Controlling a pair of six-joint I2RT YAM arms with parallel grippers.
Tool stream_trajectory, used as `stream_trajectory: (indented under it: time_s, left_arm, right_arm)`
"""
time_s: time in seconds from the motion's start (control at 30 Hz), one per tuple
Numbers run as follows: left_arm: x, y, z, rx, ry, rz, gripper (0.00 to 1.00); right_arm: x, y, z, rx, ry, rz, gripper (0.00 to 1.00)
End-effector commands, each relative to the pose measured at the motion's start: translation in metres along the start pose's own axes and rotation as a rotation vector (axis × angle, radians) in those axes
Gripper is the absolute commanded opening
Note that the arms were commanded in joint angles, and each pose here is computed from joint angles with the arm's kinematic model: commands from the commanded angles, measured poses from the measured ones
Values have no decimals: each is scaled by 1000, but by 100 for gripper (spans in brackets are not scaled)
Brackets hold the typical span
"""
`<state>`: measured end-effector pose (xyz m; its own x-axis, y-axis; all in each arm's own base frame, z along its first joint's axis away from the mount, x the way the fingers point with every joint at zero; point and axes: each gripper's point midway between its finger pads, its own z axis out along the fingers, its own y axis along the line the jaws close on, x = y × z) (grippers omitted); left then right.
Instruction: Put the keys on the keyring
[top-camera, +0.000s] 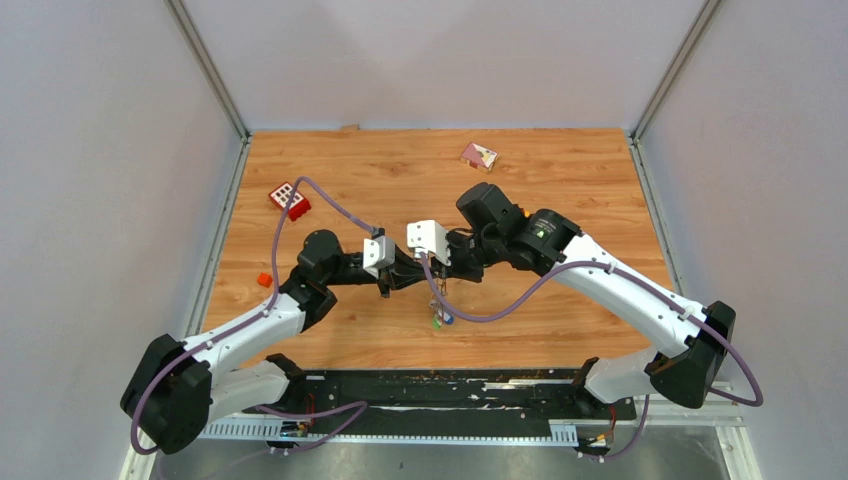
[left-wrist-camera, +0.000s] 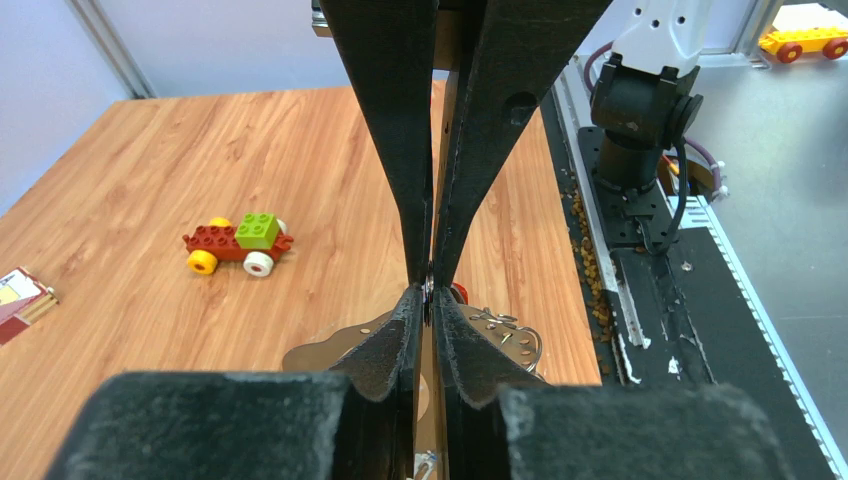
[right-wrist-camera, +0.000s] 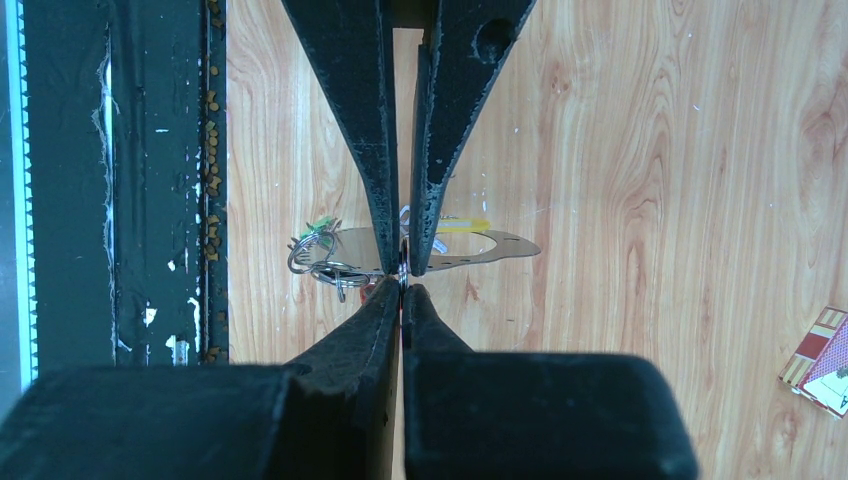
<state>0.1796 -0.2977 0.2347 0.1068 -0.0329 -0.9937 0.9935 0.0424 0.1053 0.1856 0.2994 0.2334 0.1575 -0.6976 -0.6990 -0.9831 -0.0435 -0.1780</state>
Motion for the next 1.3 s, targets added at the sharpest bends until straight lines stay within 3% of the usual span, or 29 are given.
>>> stream_trajectory:
  time_s: [0.0, 0.23, 0.43, 0.67, 0.77, 1.27]
  left_arm:
    - [-20, 4, 6, 12, -38, 46, 13]
    - [-21, 4, 6, 11, -43, 52, 0]
    - [-23, 0, 3, 6, -59, 52, 0]
    - [-29, -1, -2, -4, -99, 73, 0]
    - [-33, -4, -3, 9, -119, 77, 0]
    - [-42, -17, -6, 61, -165, 88, 0]
  right_arm:
    - [-29, -9, -8, 35, -87, -31, 0]
    - [-28, -9, -6, 30, -88, -30, 0]
    - [-23, -9, -5, 44, -80, -30, 2]
    - [-12, -11, -12, 88, -83, -21, 30]
    - [-10, -7, -17, 79, -113, -14, 37]
    - [-14, 11, -7, -36, -189, -27, 29]
